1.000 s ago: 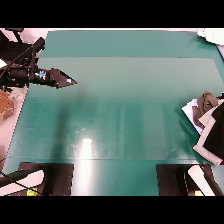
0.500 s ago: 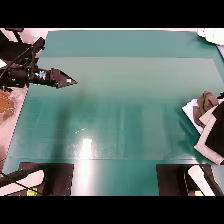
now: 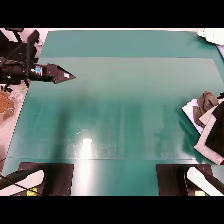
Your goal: Fold the shirts.
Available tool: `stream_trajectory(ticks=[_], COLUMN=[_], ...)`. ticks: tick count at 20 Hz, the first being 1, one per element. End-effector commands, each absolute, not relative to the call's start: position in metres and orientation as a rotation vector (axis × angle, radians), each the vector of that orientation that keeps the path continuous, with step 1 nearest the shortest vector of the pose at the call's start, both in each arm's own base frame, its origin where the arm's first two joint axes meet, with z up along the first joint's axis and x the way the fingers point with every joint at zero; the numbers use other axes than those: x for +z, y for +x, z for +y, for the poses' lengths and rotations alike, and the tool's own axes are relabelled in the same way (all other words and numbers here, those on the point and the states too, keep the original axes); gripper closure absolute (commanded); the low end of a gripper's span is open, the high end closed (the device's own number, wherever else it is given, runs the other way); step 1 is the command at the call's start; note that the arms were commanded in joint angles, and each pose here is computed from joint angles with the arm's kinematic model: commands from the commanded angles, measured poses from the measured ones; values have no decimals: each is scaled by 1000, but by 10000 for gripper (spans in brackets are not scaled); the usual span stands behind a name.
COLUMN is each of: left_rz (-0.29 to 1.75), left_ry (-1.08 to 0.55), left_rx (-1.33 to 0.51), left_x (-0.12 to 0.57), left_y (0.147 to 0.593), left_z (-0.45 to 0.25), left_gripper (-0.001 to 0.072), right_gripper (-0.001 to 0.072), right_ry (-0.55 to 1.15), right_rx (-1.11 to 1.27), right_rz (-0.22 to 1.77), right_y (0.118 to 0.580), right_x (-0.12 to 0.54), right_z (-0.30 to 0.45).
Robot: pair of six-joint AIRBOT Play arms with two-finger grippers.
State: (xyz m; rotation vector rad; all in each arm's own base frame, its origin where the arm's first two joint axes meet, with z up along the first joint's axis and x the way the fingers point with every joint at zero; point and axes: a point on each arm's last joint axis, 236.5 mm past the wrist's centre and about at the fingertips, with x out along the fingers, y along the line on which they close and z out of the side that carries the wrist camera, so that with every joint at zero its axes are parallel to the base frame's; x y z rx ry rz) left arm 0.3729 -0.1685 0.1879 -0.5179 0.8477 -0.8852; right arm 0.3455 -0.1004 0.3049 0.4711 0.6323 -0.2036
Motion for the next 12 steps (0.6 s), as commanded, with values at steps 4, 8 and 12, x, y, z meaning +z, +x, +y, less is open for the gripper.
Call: stream_trajectory(ticks=[4, 8, 12], left_rz=[653, 637, 651], left_ry=[-408, -398, -414], left_rx=[-893, -906, -947], left_x=[260, 270, 273], left_y=[360, 350, 342], left_z=[-168, -171, -176], left_gripper=[688, 687, 687], right_gripper=[688, 688, 688], right_ry=[92, -14, -28], right_rx=[571, 756, 784], right_rz=[870, 916, 952], right_y=[378, 378, 382], right_x=[274, 246, 231], right_z=[156, 239, 256])
